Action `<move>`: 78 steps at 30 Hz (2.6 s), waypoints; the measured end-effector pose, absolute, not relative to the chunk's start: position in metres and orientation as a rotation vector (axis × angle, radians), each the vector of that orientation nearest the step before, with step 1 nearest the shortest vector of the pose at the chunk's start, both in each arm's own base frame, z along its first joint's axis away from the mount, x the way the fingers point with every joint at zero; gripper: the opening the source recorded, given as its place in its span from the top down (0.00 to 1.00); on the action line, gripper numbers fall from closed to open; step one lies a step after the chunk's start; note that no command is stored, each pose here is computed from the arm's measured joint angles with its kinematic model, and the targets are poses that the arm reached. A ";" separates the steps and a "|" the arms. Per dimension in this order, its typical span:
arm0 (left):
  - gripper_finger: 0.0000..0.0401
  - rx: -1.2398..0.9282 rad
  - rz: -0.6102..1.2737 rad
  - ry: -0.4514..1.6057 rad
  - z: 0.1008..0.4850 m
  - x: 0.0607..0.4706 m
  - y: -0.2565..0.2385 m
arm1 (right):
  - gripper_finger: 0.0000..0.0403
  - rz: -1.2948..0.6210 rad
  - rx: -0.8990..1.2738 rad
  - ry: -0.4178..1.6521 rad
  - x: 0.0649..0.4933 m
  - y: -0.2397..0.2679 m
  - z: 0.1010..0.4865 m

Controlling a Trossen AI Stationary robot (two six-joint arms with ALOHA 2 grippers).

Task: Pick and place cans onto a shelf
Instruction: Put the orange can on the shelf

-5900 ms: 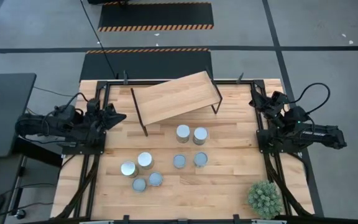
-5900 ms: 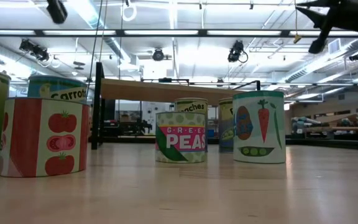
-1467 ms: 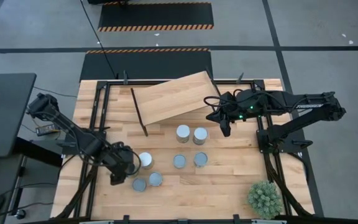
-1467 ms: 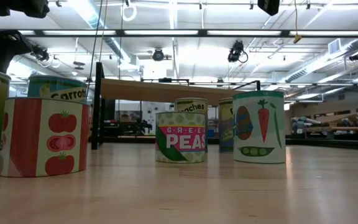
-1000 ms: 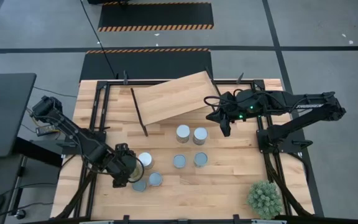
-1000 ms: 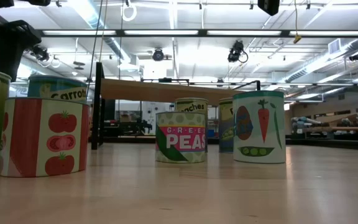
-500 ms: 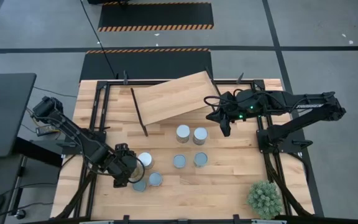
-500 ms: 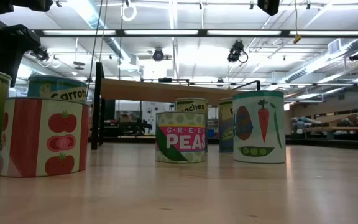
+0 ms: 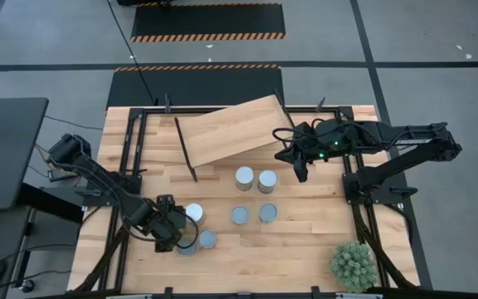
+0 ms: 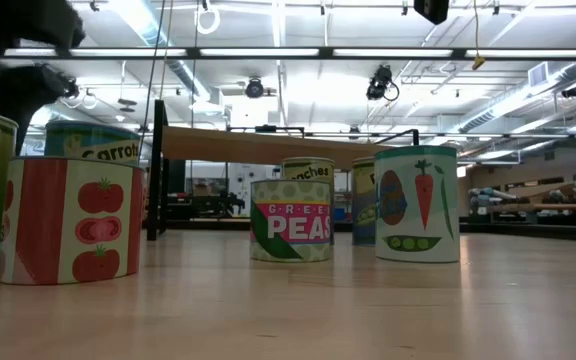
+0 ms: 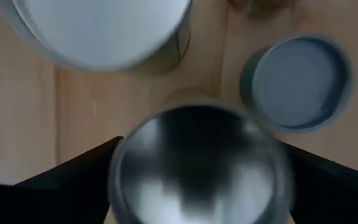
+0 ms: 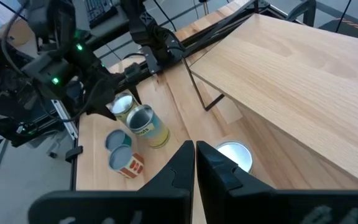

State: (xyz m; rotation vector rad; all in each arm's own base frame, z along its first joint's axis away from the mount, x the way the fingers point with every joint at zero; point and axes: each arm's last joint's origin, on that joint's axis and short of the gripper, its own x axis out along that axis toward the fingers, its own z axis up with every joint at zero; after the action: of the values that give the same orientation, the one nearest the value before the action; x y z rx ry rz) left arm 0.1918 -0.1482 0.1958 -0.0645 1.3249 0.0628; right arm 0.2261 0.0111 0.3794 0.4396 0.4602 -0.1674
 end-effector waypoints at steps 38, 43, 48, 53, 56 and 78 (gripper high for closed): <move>0.19 -0.182 0.049 1.297 0.291 0.192 -0.073 | 0.94 -0.176 0.389 0.442 0.227 0.010 0.381; 0.19 -0.142 0.053 1.202 0.330 0.201 -0.043 | 0.94 -0.180 0.368 0.429 0.227 0.010 0.382; 0.19 -0.109 0.074 1.097 0.360 0.211 -0.016 | 0.94 -0.184 0.367 0.426 0.227 0.010 0.382; 0.19 -0.056 0.070 1.073 0.371 0.236 0.006 | 0.94 -0.198 0.365 0.422 0.227 0.008 0.382; 0.19 -0.009 0.076 1.075 0.376 0.255 0.022 | 0.94 -0.201 0.367 0.417 0.228 0.007 0.382; 0.19 0.055 0.151 1.251 0.338 0.269 0.168 | 0.94 -0.197 0.393 0.368 0.230 0.007 0.387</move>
State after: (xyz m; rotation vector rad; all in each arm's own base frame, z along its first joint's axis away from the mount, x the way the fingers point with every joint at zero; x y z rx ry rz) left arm 0.2694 0.1684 0.3384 0.0553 1.2511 0.1510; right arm 0.2295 0.0068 0.3867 0.3926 0.3677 -0.1975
